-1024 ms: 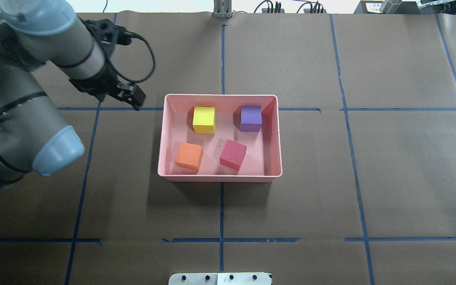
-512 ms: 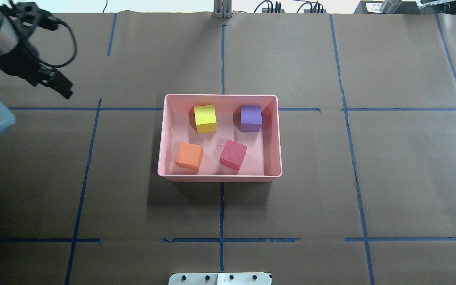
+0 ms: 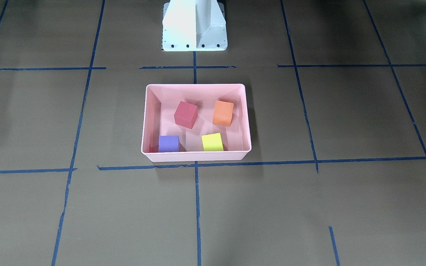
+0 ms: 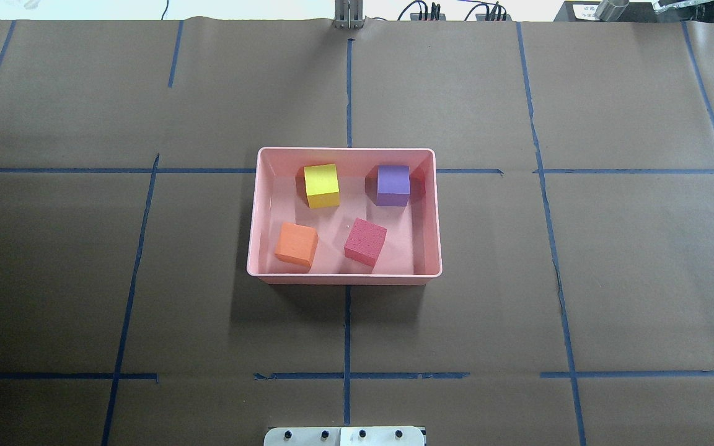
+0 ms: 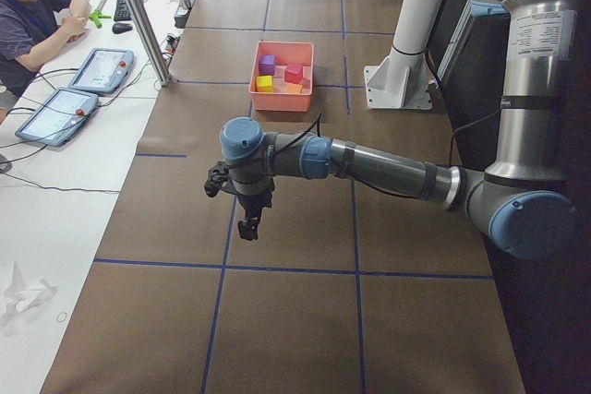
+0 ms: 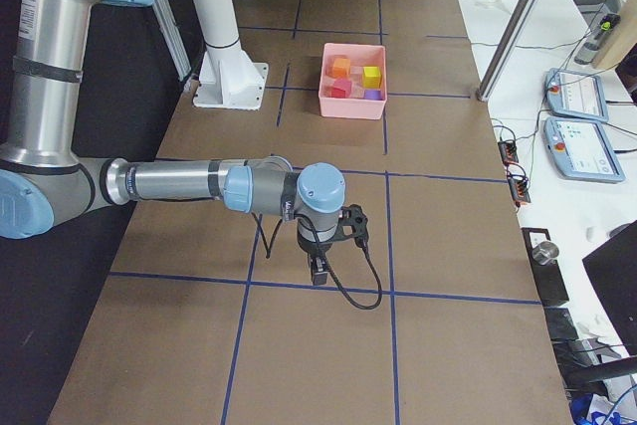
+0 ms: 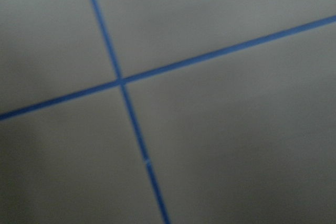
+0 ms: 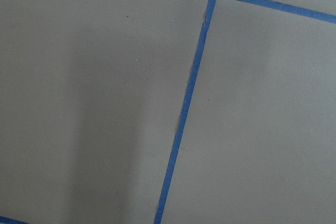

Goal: Place blocks into pink bin with both arms

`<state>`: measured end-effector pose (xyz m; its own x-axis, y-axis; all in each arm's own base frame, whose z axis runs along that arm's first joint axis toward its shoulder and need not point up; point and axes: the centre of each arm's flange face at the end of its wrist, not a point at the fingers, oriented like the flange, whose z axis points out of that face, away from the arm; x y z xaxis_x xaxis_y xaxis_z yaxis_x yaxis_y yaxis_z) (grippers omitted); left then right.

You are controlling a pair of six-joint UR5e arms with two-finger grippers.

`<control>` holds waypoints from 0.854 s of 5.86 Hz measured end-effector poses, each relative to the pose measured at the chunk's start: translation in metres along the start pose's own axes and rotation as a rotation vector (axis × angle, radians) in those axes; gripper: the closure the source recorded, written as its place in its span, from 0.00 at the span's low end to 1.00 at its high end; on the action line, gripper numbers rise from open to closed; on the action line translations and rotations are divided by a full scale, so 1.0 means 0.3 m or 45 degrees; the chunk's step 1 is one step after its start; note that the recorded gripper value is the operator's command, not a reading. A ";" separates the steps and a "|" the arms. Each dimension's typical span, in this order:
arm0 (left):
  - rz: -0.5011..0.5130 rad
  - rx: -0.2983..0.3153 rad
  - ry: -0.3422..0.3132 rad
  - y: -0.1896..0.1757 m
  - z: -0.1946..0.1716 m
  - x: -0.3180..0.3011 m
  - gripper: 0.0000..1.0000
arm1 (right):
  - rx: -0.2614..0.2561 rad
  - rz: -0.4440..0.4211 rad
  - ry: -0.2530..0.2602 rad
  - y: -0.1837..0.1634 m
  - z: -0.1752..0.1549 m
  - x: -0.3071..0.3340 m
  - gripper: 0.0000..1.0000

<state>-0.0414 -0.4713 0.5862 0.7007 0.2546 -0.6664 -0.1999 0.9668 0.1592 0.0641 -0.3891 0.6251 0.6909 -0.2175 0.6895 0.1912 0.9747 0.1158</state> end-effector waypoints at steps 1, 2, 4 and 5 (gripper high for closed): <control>-0.022 -0.015 0.002 0.048 0.019 -0.042 0.00 | 0.008 0.014 -0.001 -0.008 -0.009 -0.007 0.00; -0.036 -0.030 0.008 0.084 0.039 -0.062 0.00 | 0.015 0.017 0.000 -0.018 -0.017 -0.012 0.00; -0.068 -0.061 0.012 0.164 0.072 -0.078 0.00 | 0.015 0.020 0.000 -0.020 -0.017 -0.012 0.00; -0.087 -0.076 0.010 0.182 0.083 -0.086 0.00 | 0.020 0.016 0.001 -0.022 -0.023 -0.018 0.00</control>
<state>-0.0532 -0.4245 0.6302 0.7086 0.1876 -0.6802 -0.1926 0.9788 0.0693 0.0640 -0.3947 0.6156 0.6938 -0.2056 0.6902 0.1718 0.9780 0.1187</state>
